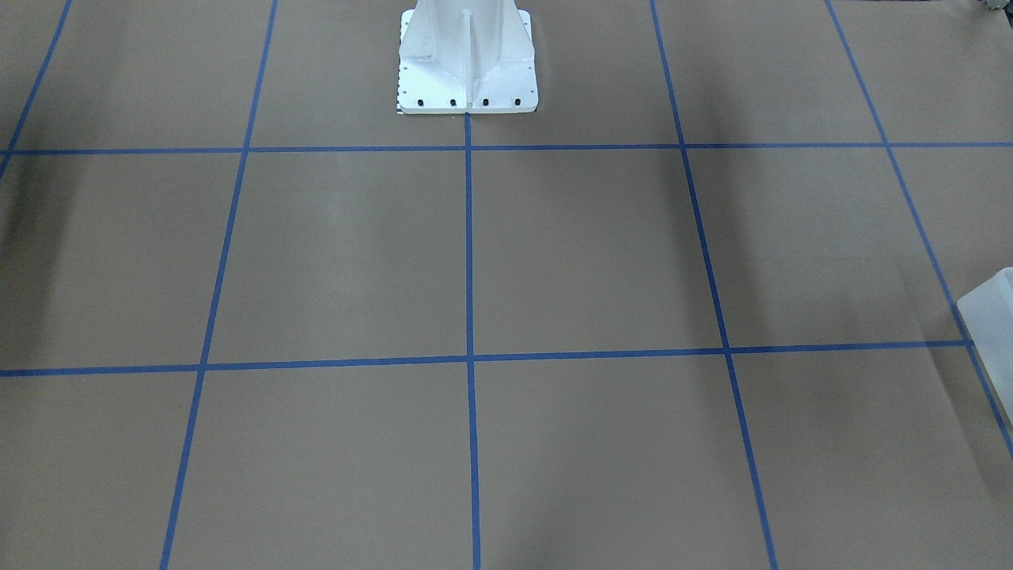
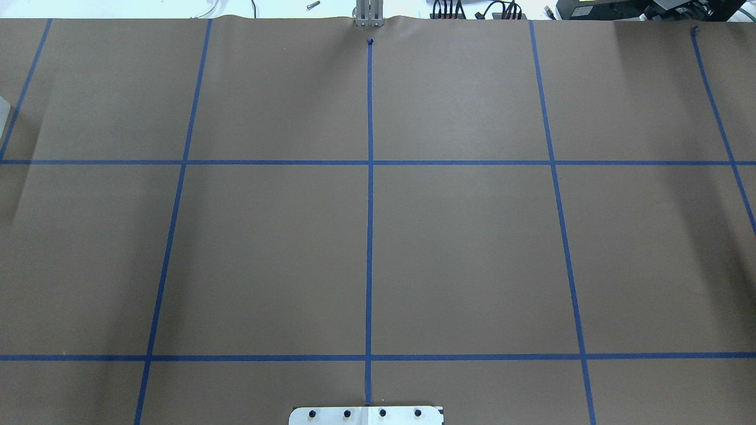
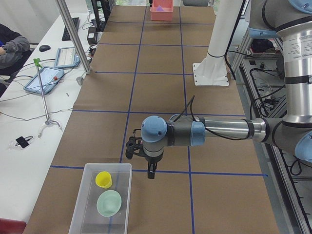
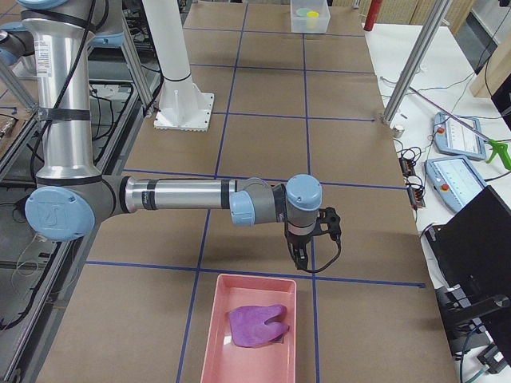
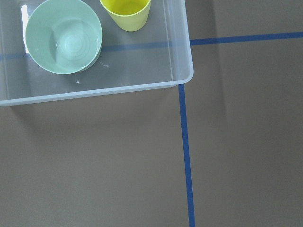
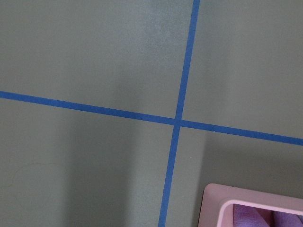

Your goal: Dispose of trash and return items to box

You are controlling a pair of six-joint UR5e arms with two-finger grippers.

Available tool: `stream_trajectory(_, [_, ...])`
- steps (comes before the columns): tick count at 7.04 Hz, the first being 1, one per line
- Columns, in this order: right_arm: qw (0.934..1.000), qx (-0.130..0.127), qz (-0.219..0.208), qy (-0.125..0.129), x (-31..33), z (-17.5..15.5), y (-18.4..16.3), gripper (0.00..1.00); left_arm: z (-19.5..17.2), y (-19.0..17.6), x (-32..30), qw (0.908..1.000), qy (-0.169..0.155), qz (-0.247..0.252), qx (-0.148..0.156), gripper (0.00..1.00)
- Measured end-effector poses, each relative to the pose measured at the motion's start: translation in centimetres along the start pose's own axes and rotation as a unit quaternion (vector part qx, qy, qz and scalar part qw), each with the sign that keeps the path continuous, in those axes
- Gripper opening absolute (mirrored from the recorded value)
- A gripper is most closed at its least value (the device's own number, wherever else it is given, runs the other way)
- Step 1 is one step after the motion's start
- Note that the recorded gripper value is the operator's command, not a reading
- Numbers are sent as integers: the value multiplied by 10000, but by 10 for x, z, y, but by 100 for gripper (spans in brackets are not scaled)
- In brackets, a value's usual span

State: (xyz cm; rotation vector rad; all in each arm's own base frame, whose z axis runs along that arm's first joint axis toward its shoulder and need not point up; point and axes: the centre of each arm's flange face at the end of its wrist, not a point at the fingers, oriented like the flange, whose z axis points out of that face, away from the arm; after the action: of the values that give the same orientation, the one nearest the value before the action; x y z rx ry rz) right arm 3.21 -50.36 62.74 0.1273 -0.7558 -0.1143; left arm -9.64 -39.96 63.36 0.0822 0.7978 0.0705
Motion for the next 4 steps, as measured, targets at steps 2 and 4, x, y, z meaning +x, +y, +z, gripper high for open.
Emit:
stream_trajectory(2, [10000,-1,-18,-20,-2,0,0,100,0,0,0,10000,-16,10,15,99])
stream_trajectory(4, [10000,-21,-29,-25,-3,2,1,100,0,1,0,10000,-22,2,10,99])
